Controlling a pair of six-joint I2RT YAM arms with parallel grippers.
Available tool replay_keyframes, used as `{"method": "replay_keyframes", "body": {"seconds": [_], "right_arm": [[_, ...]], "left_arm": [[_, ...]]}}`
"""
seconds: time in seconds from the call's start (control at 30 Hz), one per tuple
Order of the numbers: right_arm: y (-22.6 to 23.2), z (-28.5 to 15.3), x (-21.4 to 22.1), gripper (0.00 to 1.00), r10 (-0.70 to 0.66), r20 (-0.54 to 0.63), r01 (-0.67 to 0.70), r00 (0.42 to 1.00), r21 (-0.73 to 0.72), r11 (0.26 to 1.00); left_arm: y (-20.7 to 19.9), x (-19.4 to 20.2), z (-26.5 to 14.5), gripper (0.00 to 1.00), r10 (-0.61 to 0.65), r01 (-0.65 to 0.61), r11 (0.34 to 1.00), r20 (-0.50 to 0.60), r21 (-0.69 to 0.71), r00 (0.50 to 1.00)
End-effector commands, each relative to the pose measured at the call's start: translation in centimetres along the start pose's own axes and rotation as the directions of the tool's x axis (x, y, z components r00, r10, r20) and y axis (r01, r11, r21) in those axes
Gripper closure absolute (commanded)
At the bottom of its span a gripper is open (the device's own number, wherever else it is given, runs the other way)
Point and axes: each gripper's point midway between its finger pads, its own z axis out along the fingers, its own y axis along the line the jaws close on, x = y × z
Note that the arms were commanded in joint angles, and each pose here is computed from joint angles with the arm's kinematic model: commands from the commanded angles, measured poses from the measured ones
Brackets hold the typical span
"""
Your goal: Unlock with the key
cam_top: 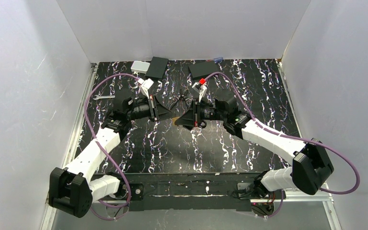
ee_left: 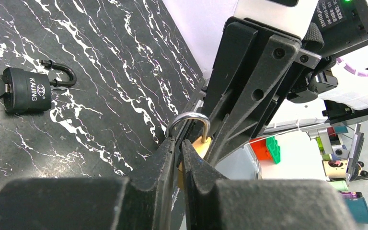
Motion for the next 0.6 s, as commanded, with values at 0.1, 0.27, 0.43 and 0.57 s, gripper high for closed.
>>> {"method": "replay_keyframes", "body": {"seconds": [0.1,0.27,0.43,0.57], "right_arm": [[5.1,-0.2,-2.3,0.99,-0.038,0.072,0.052,0.997,-0.205,0.977],[5.3,1.3,-2.0,0.99,-0.015,0.065,0.030,0.998,-0.233,0.972],[4.2,2.2,-1.3,0.99,-0.024,0.042,0.032,0.999,-0.193,0.981],[2.7,1.3,-1.4,0.99,-0.083,0.041,0.086,0.996,-0.061,0.994]], "left_arm": [[-1.6,-0.7,-0.4,0.90,0.052,-0.052,0.998,0.004,0.029,0.999],[-2.4,-0.5,-0.4,0.86,0.078,-0.077,0.995,-0.008,0.055,0.997],[-3.3,-0.7,-1.1,0.71,0.139,-0.141,0.989,0.031,0.050,0.990],[-2.4,-1.4,-2.4,0.46,0.214,-0.206,0.974,0.088,-0.091,0.973]]}}
